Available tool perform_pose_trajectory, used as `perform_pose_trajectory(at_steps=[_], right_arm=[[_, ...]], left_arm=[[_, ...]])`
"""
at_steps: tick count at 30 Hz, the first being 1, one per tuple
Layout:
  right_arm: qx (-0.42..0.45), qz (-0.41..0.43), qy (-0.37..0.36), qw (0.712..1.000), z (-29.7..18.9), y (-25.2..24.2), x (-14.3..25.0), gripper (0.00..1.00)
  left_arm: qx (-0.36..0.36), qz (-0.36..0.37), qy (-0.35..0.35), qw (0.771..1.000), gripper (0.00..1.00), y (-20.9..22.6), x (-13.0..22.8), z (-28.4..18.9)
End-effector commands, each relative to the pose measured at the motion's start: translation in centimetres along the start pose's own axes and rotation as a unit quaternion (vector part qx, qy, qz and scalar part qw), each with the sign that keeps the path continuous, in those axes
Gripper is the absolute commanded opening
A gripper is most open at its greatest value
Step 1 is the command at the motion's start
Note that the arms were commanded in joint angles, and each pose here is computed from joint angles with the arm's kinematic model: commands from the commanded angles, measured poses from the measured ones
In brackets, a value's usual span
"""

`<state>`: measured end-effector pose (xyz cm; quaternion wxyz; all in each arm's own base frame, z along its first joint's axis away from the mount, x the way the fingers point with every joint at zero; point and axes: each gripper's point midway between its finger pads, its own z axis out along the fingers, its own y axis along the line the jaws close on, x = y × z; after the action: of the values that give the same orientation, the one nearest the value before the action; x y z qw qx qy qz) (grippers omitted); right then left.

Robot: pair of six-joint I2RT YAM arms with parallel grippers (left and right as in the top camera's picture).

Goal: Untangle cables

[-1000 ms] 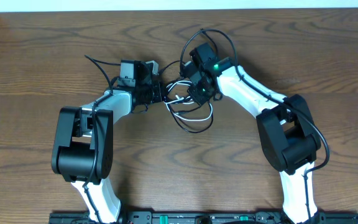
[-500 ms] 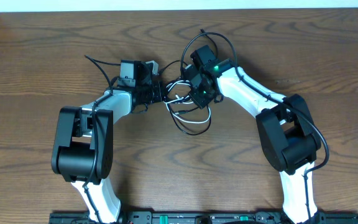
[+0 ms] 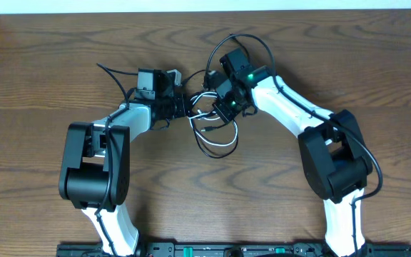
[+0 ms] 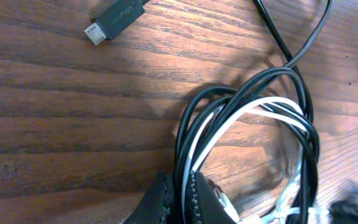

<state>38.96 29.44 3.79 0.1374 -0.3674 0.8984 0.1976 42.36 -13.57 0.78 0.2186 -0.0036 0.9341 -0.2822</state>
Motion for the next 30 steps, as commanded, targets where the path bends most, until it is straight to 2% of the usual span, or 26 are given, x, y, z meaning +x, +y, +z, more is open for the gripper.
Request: perform_pose_trajectory(at_steps=[1,6,11,15,17,20,26,30], right_arm=[[-0.035,0.006,-0.026,0.999,-1.7,1.6,-1.1,0.01],[-0.073,0.008,-0.06,0.996,-3.4,2.0,-2.4,0.01],[-0.066,-0.008,-0.05,0.997,-3.6,0.8,-1.5,0.01],[-0.072,-0.029,-0.033,0.996,-3.1,1.5,-0.5,0.26],[-0.077,-0.035,-0.028,0.996,-2.5,2.3,-0.1,0.31],[-0.076,-0.046,-0.022,0.996,-1.5,3.0,0.5,0.36],[0.016,-0.054,0.002,0.998,-0.5,0.6,1.4,0.36],[0.033,-0.042,0.004,0.999,-0.6,-0.3,1.5,0.37]], left_arm=[[-0.003,-0.002,0.002,1.0,0.08,0.3,0.3,0.0],[-0.003,-0.002,0.002,1.0,0.08,0.3,0.3,0.0],[-0.003,-0.002,0.002,1.0,0.08,0.3,0.3,0.0],[-0.003,-0.002,0.002,1.0,0.08,0.3,0.3,0.0],[-0.003,-0.002,0.002,1.0,0.08,0.3,0.3,0.0],[-0.003,-0.002,0.003,1.0,0.08,0.3,0.3,0.0],[-0.004,-0.004,0.005,1.0,0.08,0.3,0.4,0.0],[-0.004,-0.004,0.005,1.0,0.08,0.3,0.4,0.0]])
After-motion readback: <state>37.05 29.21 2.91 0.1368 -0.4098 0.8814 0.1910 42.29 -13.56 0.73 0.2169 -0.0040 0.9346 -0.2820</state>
